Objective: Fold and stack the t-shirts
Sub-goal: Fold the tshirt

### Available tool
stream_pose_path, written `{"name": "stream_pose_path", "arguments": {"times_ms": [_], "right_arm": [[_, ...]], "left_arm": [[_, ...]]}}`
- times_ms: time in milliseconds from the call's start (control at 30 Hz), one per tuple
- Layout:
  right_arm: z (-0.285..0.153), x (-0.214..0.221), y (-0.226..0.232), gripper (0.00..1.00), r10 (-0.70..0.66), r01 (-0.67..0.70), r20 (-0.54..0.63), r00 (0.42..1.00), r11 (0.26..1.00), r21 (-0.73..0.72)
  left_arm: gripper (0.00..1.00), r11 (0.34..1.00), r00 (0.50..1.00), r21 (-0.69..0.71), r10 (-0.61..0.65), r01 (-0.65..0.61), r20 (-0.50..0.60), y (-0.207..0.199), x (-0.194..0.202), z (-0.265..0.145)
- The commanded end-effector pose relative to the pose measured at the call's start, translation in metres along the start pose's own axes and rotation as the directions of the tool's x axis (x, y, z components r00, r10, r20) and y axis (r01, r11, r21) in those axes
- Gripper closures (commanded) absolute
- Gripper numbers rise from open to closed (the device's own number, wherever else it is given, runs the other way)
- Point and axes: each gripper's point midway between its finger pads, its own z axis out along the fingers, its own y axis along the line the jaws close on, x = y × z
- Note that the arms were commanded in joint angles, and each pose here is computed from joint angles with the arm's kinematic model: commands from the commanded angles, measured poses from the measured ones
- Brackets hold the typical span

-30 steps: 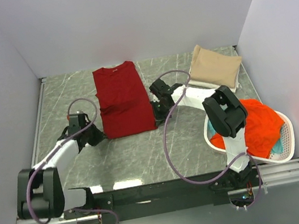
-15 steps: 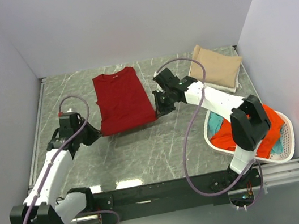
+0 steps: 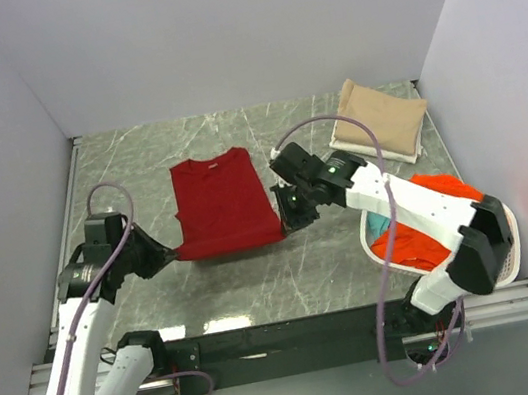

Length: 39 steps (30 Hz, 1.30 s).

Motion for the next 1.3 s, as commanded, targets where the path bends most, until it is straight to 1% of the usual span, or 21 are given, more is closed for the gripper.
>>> {"name": "stream_pose_path", "arguments": {"times_ms": [0, 33, 133, 233, 367, 500, 733, 867, 1000, 1100, 1133, 1200, 1233, 1267], "right_arm": [[-0.038, 0.017, 0.000, 1.00, 0.059, -0.059, 0.008, 0.998, 0.998, 0.035], [-0.043, 0.021, 0.001, 1.00, 0.066, -0.066, -0.001, 0.998, 0.997, 0.034], [-0.057, 0.020, 0.006, 1.00, 0.086, -0.087, 0.023, 0.996, 0.996, 0.015], [-0.060, 0.005, 0.006, 1.00, 0.089, -0.092, 0.079, 0.993, 0.995, 0.026], [-0.043, -0.014, -0.007, 1.00, 0.091, -0.098, 0.095, 0.991, 0.992, 0.078], [-0.033, -0.046, -0.019, 1.00, 0.115, -0.127, 0.149, 0.982, 0.989, 0.076], [-0.015, -0.097, -0.030, 1.00, 0.084, -0.106, 0.202, 0.976, 0.989, 0.102], [-0.001, -0.125, -0.033, 1.00, 0.062, -0.089, 0.221, 0.973, 0.990, 0.114], [0.012, -0.149, -0.035, 1.00, 0.053, -0.083, 0.237, 0.970, 0.989, 0.118], [0.020, -0.172, -0.037, 1.00, 0.038, -0.077, 0.264, 0.964, 0.988, 0.137], [0.028, -0.176, -0.040, 1.00, 0.034, -0.075, 0.257, 0.966, 0.986, 0.151], [0.025, -0.194, -0.035, 1.00, 0.029, -0.072, 0.289, 0.957, 0.987, 0.141], [0.035, -0.197, -0.038, 1.00, 0.026, -0.070, 0.278, 0.960, 0.986, 0.150], [0.031, -0.208, -0.034, 1.00, 0.025, -0.070, 0.301, 0.953, 0.988, 0.141]], "left_arm": [[1.00, 0.999, 0.997, 0.013, -0.049, 0.050, -0.060, -0.006, 0.018, -0.032], [1.00, 0.998, 0.996, 0.027, -0.062, 0.063, -0.057, -0.009, 0.019, -0.037], [1.00, 0.996, 0.996, 0.051, -0.070, 0.074, -0.062, -0.016, 0.019, -0.045], [1.00, 0.997, 0.997, 0.047, -0.060, 0.063, -0.055, -0.021, 0.010, -0.038], [1.00, 0.998, 0.997, 0.047, -0.048, 0.051, -0.057, -0.024, 0.002, -0.020], [1.00, 0.998, 0.998, 0.047, -0.027, 0.030, -0.063, -0.027, -0.007, 0.000], [1.00, 0.999, 0.998, 0.049, -0.012, 0.015, -0.059, -0.038, -0.028, 0.036], [1.00, 0.999, 0.999, 0.044, -0.006, 0.009, -0.053, -0.041, -0.039, 0.054], [1.00, 0.999, 1.000, 0.052, 0.008, -0.007, -0.014, -0.049, -0.060, 0.069], [0.99, 0.999, 1.000, 0.042, 0.018, -0.017, -0.008, -0.052, -0.073, 0.083], [1.00, 1.000, 1.000, 0.028, 0.014, -0.014, -0.017, -0.050, -0.075, 0.090], [1.00, 0.999, 1.000, 0.026, 0.020, -0.020, -0.006, -0.050, -0.082, 0.095], [1.00, 1.000, 1.000, 0.014, 0.012, -0.012, 0.002, -0.047, -0.088, 0.101], [1.00, 1.000, 1.000, 0.014, 0.011, -0.011, 0.006, -0.047, -0.092, 0.103]]}}
